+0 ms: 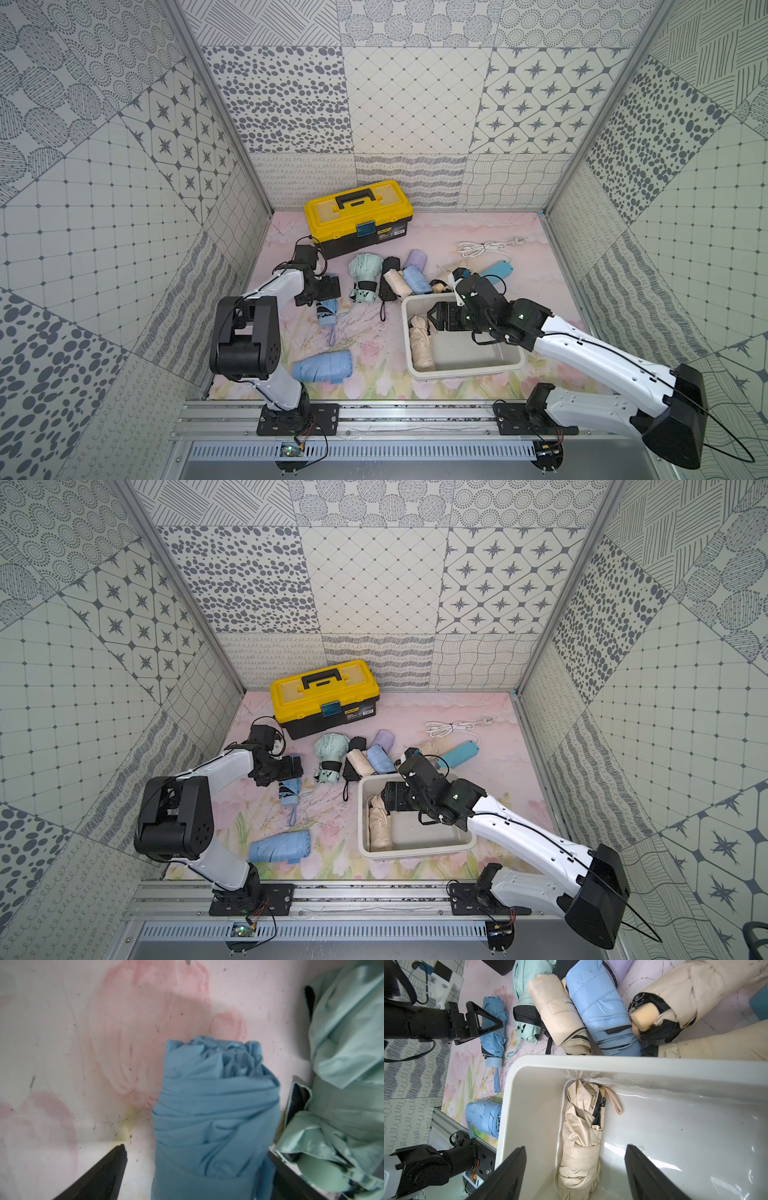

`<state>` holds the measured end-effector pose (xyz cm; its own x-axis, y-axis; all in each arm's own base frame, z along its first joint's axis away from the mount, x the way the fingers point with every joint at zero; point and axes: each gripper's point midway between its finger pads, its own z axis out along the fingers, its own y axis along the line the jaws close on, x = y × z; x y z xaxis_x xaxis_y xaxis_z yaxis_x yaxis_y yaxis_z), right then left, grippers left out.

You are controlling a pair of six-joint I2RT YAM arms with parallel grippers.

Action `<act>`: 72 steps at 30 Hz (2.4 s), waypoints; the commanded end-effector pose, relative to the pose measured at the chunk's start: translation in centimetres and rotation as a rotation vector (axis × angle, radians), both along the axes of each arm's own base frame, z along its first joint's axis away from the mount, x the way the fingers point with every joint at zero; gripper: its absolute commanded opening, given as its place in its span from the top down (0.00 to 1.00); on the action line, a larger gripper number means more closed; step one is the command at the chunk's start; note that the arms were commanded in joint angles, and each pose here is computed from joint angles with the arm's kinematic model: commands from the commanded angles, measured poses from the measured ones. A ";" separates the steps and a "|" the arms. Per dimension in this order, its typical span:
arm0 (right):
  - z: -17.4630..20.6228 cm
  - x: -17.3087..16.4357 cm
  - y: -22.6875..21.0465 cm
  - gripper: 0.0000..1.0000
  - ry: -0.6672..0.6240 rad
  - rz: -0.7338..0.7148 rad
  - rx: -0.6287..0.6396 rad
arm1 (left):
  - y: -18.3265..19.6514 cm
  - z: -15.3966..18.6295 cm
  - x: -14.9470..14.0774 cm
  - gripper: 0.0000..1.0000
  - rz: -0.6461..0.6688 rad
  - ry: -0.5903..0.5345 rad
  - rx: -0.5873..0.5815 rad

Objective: Put the umbrella into the storage box
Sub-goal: Pick up the umbrella from the center of the board.

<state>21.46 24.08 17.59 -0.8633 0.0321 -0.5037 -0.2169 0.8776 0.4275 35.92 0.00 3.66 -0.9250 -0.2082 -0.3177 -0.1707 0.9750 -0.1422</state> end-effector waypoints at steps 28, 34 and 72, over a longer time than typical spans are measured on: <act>2.4 0.0 0.2 0.22 -0.052 -0.015 0.114 | -2.5 9.9 0.9 0.57 -0.148 -0.349 -0.103; 3.6 0.2 0.6 0.22 -0.077 0.005 0.129 | -5.6 18.5 -0.3 0.60 -0.269 -0.603 -0.159; 16.0 0.8 7.0 0.10 -0.110 0.217 0.490 | -30.1 27.8 -12.7 0.57 -1.534 -1.123 0.064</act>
